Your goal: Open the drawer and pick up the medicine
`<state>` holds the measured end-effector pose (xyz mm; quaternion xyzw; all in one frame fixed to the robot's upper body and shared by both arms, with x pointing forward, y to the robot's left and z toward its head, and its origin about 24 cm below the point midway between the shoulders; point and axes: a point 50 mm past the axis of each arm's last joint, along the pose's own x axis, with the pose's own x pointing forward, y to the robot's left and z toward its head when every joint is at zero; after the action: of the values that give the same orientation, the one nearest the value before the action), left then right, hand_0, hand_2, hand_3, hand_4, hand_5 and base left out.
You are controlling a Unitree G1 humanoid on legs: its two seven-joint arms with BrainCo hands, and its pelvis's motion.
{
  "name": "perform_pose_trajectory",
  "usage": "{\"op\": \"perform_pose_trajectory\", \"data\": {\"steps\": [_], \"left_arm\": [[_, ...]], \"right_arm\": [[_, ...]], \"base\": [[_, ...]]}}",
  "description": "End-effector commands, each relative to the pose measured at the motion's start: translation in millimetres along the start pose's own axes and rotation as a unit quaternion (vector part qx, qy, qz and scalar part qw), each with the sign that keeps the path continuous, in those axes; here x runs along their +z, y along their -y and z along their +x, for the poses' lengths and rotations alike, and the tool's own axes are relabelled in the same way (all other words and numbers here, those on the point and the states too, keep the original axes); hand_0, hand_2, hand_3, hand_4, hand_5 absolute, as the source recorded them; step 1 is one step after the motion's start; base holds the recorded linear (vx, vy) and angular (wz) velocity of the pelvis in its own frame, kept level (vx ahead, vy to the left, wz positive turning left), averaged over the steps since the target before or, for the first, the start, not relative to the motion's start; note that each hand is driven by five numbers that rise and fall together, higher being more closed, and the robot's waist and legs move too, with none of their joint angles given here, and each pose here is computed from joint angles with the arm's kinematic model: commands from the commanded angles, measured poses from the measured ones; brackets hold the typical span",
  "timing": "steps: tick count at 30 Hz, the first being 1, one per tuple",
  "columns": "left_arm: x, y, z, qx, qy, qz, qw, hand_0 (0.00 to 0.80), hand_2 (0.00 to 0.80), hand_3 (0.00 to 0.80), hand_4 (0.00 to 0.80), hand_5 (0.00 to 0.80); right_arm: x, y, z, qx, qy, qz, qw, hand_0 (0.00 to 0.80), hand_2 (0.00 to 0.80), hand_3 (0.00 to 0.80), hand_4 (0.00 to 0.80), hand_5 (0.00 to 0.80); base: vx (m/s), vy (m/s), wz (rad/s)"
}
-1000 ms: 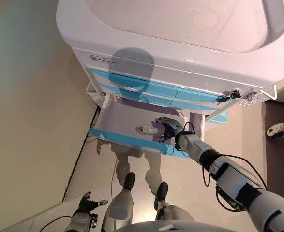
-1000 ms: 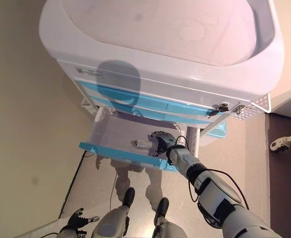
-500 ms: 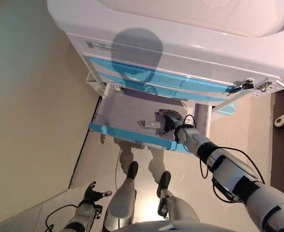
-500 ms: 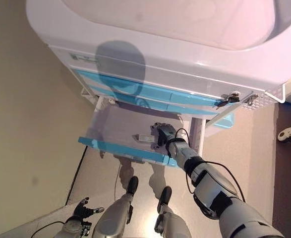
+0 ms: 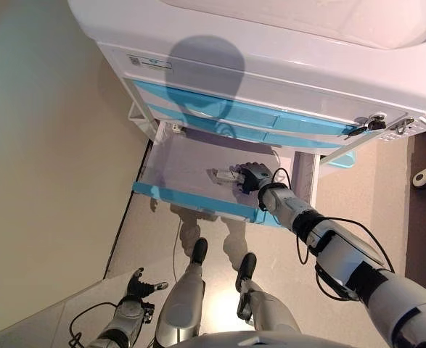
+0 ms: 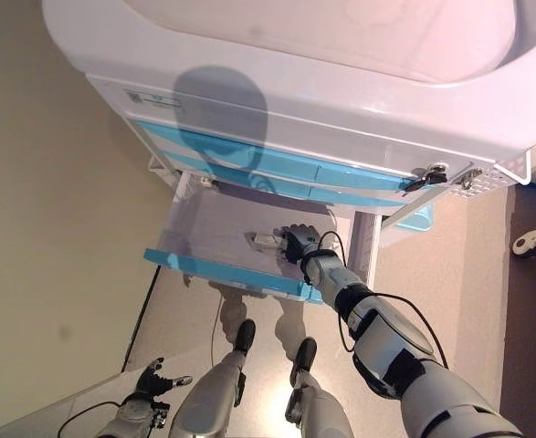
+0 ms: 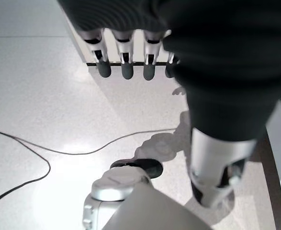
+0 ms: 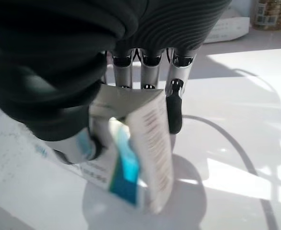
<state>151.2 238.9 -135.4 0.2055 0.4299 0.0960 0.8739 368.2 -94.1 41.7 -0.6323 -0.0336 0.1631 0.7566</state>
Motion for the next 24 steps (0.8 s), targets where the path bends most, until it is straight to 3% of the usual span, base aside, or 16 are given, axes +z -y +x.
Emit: {"op": "perform_pose_trajectory", "data": {"steps": [1,19,24], "left_arm": [[-5.8,-1.0,-1.3,0.014,-0.009,-0.014,1.0,0.0,0.0,0.0,0.0,0.0],[-35.4,-14.2,-6.0,0.01,-0.07,0.007,0.998,0.0,0.0,0.0,0.0,0.0],[-52.7,-20.4,-11.3,-0.004,-0.097,0.02,0.995,0.0,0.0,0.0,0.0,0.0]], "right_arm": [[7.3,16.2,3.3,-0.028,0.029,-0.012,0.999,0.8,0.8,0.8,0.8,0.8],[24.5,47.9,-23.7,-0.05,0.156,0.055,0.985,0.8,0.8,0.8,0.8,0.8],[33.3,63.8,-55.5,-0.008,0.244,0.169,0.955,0.8,0.8,0.8,0.8,0.8]], "base": [[-0.017,0.001,-0.11],[0.005,-0.017,-0.12],[0.065,-0.017,-0.14]]}}
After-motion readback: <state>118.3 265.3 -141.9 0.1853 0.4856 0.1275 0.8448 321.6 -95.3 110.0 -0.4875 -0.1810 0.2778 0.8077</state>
